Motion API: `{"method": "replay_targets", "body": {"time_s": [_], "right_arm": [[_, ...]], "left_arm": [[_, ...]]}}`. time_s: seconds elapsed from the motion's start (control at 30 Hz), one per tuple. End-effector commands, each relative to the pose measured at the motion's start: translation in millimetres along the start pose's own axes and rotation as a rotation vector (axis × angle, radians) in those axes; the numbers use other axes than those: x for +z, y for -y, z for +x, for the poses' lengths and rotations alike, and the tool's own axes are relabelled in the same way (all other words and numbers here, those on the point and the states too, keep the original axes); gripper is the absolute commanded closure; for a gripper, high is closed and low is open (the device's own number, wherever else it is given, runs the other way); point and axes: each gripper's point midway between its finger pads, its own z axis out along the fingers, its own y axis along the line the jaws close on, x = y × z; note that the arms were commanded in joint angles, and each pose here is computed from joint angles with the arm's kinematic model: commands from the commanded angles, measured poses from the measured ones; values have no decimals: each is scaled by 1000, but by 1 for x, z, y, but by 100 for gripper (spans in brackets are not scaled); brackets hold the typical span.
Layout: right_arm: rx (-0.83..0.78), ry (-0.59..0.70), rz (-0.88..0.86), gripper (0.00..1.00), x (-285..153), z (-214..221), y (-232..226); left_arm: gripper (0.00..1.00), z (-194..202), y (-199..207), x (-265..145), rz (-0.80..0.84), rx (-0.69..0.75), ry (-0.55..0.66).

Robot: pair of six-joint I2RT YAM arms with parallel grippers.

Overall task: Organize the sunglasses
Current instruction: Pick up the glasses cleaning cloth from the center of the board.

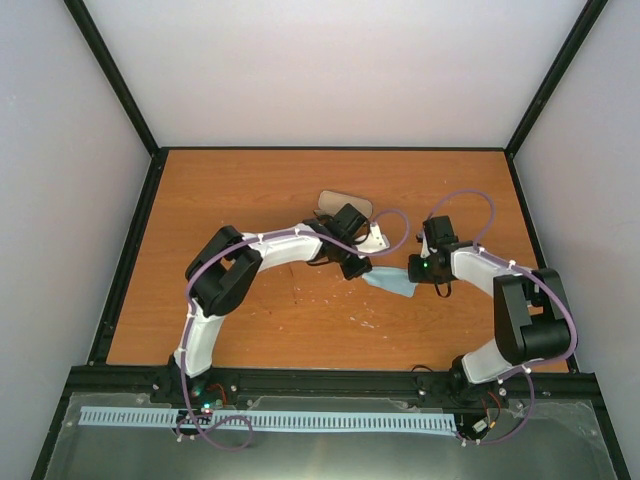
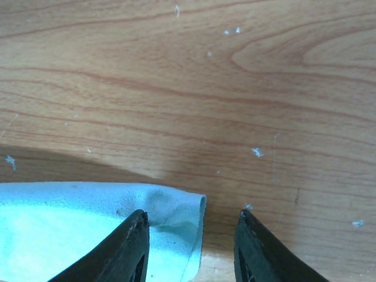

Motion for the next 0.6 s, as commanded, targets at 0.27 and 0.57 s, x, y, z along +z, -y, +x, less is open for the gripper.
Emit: {"method": "replay_targets", "body": {"time_s": [0.27,0.57], "right_arm": [[-18,-49,-36,66,14,-4,-8],[-28,-81,-83,97,24,1,-20]], "left_arm": [[99,-23,-23,-10,-4,-34,57],[99,-21,-26,-9,-1,-52,56]]}}
